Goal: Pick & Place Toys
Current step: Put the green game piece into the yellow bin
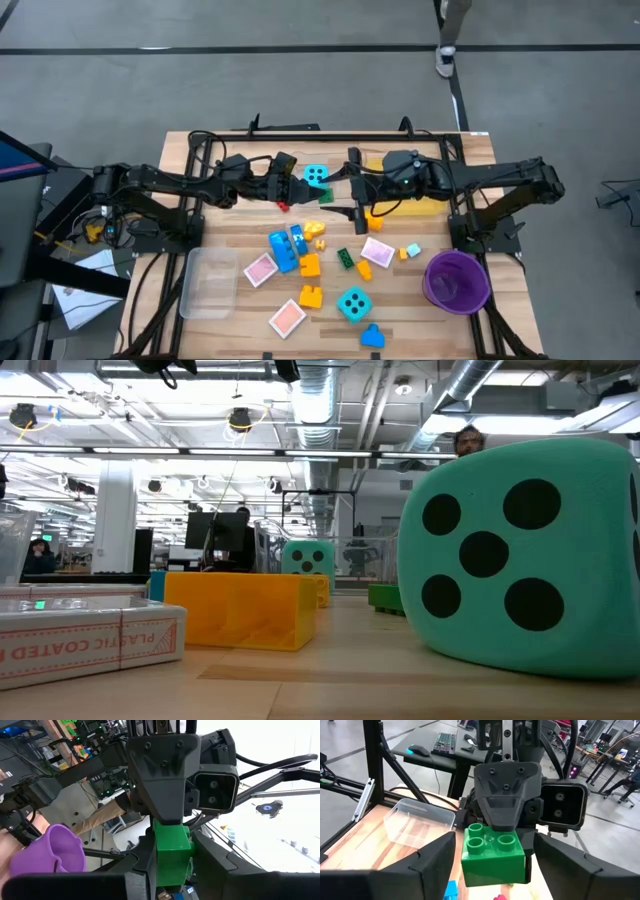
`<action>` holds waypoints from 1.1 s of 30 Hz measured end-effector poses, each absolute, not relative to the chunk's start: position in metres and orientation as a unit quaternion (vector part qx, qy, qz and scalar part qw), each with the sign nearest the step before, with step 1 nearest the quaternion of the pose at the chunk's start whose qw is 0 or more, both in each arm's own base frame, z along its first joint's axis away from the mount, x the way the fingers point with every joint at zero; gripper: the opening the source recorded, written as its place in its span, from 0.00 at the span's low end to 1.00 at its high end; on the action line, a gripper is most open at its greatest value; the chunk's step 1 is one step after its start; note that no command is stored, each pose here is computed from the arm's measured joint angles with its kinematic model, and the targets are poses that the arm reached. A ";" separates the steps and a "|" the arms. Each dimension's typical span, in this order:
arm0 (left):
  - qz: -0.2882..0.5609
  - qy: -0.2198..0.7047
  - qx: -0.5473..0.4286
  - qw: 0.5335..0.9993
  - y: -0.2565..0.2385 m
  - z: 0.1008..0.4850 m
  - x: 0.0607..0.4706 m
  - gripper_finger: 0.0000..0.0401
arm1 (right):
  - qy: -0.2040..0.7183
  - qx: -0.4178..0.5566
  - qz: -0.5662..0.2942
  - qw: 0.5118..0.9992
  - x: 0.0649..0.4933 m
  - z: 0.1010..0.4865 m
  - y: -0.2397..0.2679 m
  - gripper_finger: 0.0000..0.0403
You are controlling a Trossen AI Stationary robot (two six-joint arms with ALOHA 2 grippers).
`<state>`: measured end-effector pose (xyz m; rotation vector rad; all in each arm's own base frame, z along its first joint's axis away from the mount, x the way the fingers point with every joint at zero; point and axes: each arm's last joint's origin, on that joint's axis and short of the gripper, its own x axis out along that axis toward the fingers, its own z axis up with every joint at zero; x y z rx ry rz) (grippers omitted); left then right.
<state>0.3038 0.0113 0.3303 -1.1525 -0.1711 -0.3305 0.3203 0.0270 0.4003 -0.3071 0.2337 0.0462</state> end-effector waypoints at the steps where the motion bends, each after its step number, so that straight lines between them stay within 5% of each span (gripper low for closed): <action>1: -0.155 -0.080 -0.542 0.822 0.011 0.330 0.304 0.21 | 0.116 -0.153 0.023 0.981 0.320 0.400 0.027 0.64; 12: -0.155 -0.078 -0.546 0.820 0.011 0.330 0.304 0.22 | 0.116 -0.155 0.027 0.981 0.320 0.400 0.030 0.34; 23: -0.147 -0.075 -0.545 0.822 0.011 0.329 0.305 0.25 | 0.123 -0.146 0.030 0.981 0.320 0.399 0.031 0.38; 33: -0.138 -0.074 -0.525 0.836 0.014 0.327 0.305 0.43 | 0.126 -0.129 0.028 0.983 0.319 0.399 0.031 0.34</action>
